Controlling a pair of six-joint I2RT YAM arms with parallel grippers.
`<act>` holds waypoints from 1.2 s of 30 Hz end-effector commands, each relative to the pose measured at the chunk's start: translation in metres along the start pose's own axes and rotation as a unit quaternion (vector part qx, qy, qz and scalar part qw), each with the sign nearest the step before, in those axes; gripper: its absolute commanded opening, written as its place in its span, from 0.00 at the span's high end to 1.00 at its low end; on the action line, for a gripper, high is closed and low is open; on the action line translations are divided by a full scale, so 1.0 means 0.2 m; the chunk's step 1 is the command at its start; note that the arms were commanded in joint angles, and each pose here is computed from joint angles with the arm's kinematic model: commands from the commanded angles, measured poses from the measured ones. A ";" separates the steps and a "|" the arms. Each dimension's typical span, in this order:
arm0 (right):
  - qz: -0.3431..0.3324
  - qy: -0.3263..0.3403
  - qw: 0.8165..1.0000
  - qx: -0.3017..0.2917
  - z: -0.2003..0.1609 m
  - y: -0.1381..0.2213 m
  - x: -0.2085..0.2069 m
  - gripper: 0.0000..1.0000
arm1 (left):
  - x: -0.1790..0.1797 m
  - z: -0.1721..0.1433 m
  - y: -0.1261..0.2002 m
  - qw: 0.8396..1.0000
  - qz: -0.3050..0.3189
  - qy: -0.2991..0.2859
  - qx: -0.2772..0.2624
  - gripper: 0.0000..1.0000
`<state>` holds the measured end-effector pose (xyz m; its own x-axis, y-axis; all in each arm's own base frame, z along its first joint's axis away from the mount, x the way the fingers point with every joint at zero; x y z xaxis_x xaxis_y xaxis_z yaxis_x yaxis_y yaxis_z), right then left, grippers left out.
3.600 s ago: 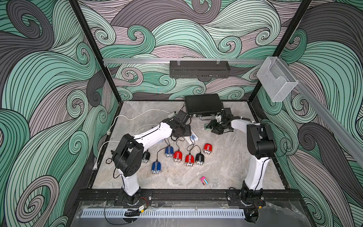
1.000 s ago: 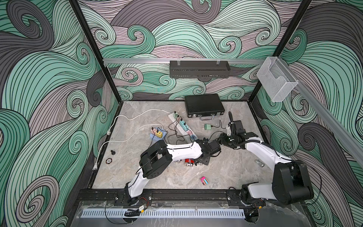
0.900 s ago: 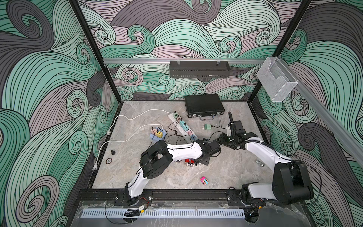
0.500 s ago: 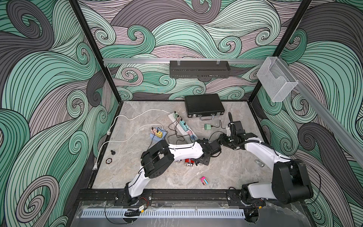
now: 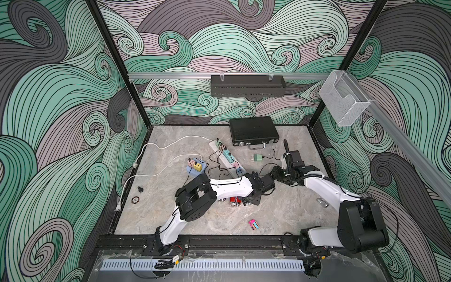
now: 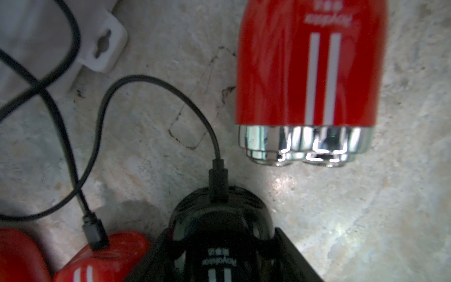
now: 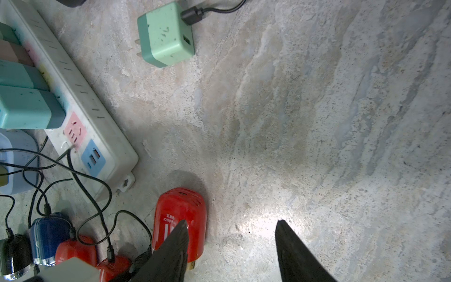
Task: Unplug the electric shaver
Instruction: Pick up the electric shaver from the center of the board.
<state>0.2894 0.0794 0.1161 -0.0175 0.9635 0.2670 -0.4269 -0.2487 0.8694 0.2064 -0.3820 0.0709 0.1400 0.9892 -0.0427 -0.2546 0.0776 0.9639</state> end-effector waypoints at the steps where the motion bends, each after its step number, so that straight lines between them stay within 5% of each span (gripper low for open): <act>1: 0.004 -0.006 1.000 0.007 -0.02 -0.02 0.00 0.42 | 0.01 -0.05 -0.07 0.999 0.016 0.003 0.029 0.40; 6: 0.004 -0.006 1.000 0.008 -0.02 -0.02 0.00 0.42 | 0.01 -0.05 -0.08 0.999 0.016 0.003 0.032 0.41; 11: 0.003 -0.006 1.000 0.006 -0.02 -0.01 0.00 0.42 | 0.00 -0.03 -0.05 1.000 0.002 -0.001 0.018 0.57; 17: 0.008 -0.008 1.000 0.002 -0.02 0.01 0.01 0.42 | 0.00 0.01 0.05 1.000 -0.024 -0.004 -0.016 0.64; 36: 0.185 -0.034 0.982 -0.002 -0.11 0.10 0.20 0.48 | -0.03 0.08 0.34 0.983 -0.156 -0.027 -0.098 0.64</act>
<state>0.2597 0.1043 0.1222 -0.0624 0.8534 0.5175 -0.3963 -0.4971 0.7719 0.2004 -0.3732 0.1184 0.2227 0.9466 -0.2333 -0.3444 0.3002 0.8895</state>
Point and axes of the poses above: each gripper's point midway between its finger pads, its own y axis back along the fingers, its own x axis along the line the jaws close on, z = x × y, the point moved 5 cm from there along y, back along the fingers, and after that the axes turned 10 degrees about y, right-handed, at the moved point
